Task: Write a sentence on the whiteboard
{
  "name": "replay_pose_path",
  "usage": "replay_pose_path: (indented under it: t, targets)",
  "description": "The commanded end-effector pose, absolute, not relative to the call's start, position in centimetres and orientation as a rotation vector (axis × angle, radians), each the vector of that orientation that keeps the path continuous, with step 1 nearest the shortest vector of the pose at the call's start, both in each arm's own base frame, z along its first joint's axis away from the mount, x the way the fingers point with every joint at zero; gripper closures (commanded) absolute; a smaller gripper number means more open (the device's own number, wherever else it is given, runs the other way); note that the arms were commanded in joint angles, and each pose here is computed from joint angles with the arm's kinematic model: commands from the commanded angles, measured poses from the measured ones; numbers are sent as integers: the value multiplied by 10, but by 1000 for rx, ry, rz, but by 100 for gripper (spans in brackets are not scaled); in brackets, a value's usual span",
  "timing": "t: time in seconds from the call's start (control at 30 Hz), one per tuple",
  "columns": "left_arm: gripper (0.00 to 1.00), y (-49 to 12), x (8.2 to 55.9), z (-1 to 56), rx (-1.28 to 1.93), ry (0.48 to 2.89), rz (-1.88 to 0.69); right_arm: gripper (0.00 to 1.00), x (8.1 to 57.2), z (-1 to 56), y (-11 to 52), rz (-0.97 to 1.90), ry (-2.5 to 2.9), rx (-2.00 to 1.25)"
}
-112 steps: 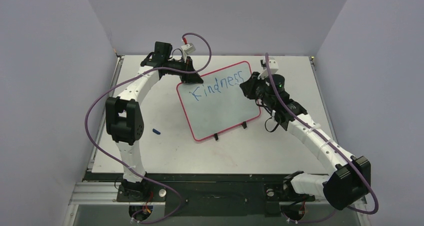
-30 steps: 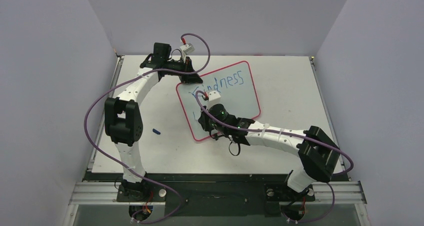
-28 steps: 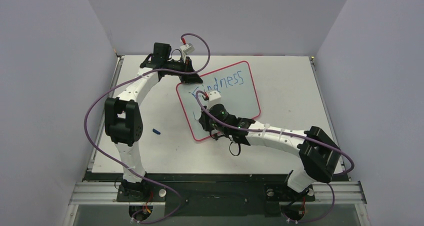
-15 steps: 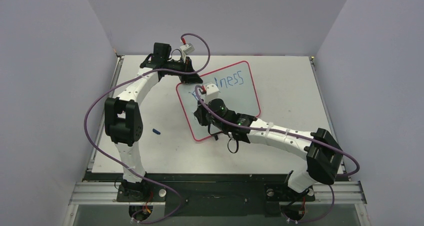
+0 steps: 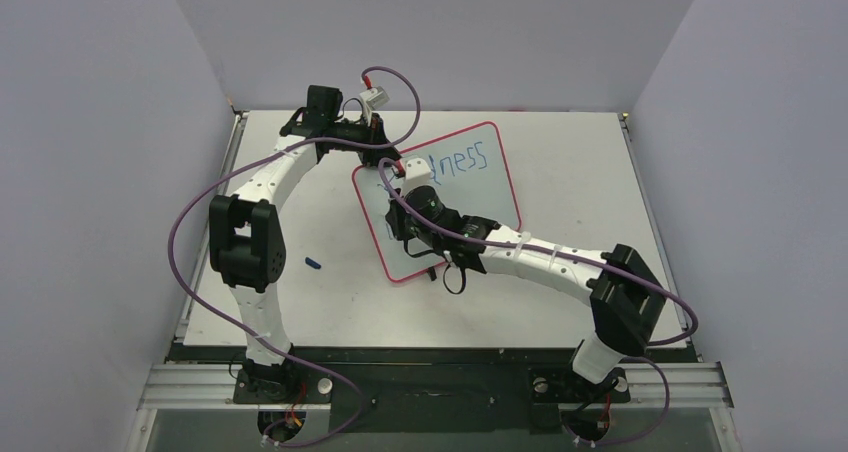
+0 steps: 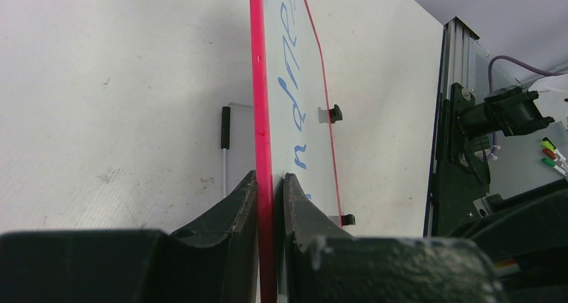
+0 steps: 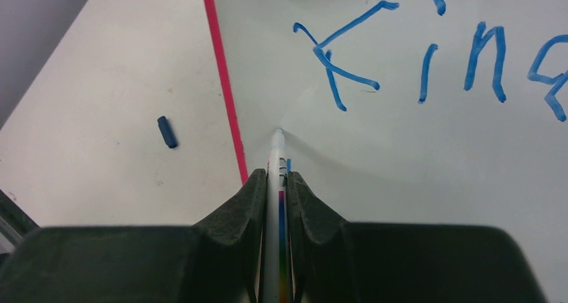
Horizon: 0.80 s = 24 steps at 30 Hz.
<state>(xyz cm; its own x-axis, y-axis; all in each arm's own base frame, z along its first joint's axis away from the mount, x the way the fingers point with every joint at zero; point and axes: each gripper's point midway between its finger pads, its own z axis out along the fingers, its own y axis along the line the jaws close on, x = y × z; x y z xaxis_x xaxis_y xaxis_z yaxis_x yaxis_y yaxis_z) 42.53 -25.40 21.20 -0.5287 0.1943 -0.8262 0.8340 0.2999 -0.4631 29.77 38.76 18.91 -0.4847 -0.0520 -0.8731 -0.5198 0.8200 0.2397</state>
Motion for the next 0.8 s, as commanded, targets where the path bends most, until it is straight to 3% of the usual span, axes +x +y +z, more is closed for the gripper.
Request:
replay_pose_path:
  t: [0.0,0.37,0.77]
  targets:
    - [100,-260,424,224,1013,1799,-1197,100,308,191,381,574,2012,-387]
    - [100,-260,425,223,1012,1802,-1199,100,304,172,364,533,2056,-374]
    - [100,-260,424,223,1012,1803,-1196,100,296,212,359,615,1977,-347]
